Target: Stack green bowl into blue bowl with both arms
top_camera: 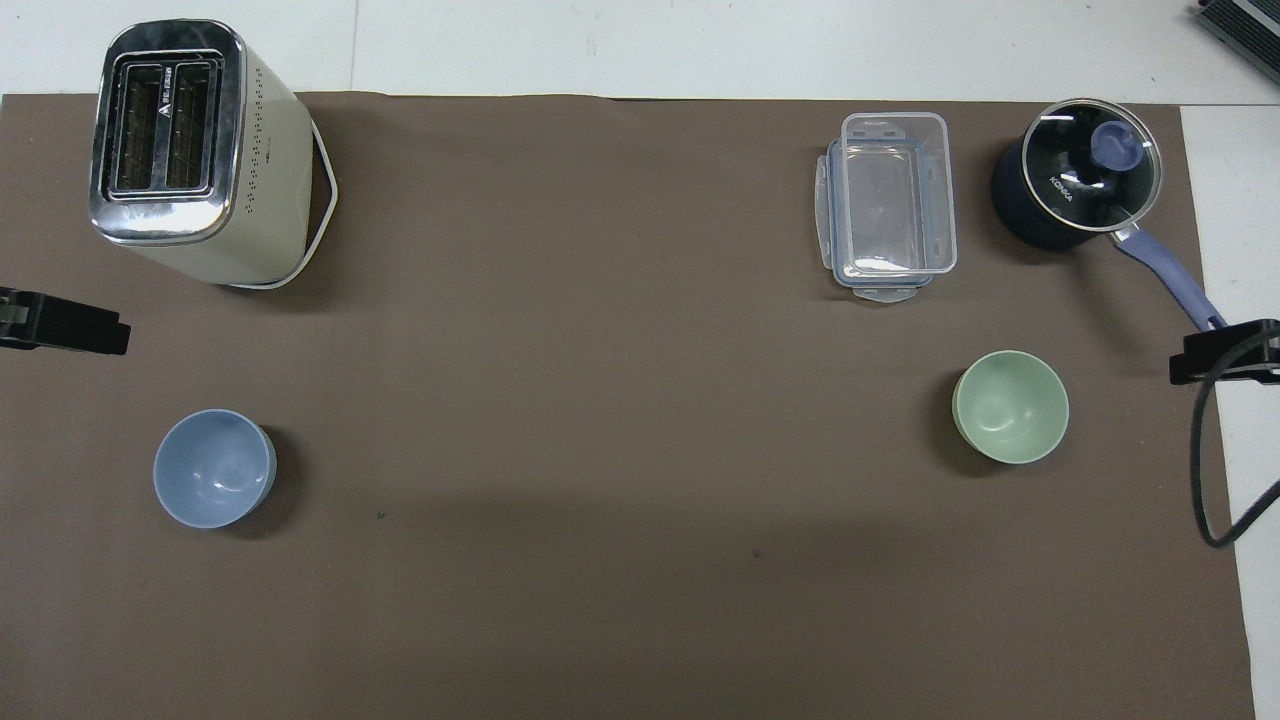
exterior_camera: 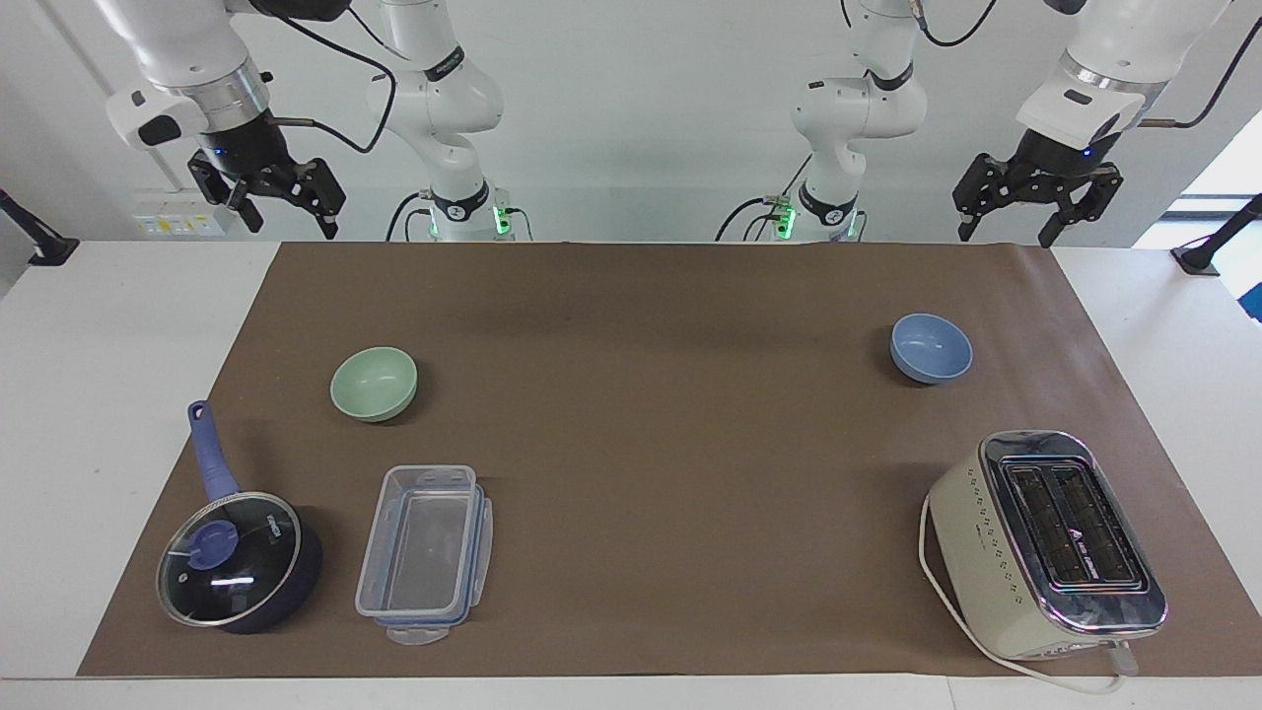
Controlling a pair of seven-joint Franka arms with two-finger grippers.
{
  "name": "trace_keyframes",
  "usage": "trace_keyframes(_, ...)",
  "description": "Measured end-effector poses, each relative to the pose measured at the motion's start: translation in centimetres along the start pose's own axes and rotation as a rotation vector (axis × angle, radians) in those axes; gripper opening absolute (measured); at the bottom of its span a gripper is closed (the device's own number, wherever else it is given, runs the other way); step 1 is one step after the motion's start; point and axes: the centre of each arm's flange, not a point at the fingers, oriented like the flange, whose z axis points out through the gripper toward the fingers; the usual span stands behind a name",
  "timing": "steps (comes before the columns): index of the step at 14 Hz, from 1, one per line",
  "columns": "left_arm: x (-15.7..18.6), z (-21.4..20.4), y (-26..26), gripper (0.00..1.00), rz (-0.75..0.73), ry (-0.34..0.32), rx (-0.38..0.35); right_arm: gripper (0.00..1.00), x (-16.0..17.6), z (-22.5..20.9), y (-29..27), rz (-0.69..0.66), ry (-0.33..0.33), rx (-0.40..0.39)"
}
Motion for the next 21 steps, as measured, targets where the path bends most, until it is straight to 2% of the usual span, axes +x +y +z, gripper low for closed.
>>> trace_keyframes(17, -0.08, 0.09, -0.82, 1.0, -0.015, -0.001, 0.0, 1.0, 0.01, -0.02, 0.01, 0.0, 0.001, 0.0)
trace_keyframes(21, -0.08, 0.1, -0.82, 1.0, -0.015, -0.002, 0.0, 1.0, 0.24, -0.1, 0.0, 0.0, 0.021, 0.001)
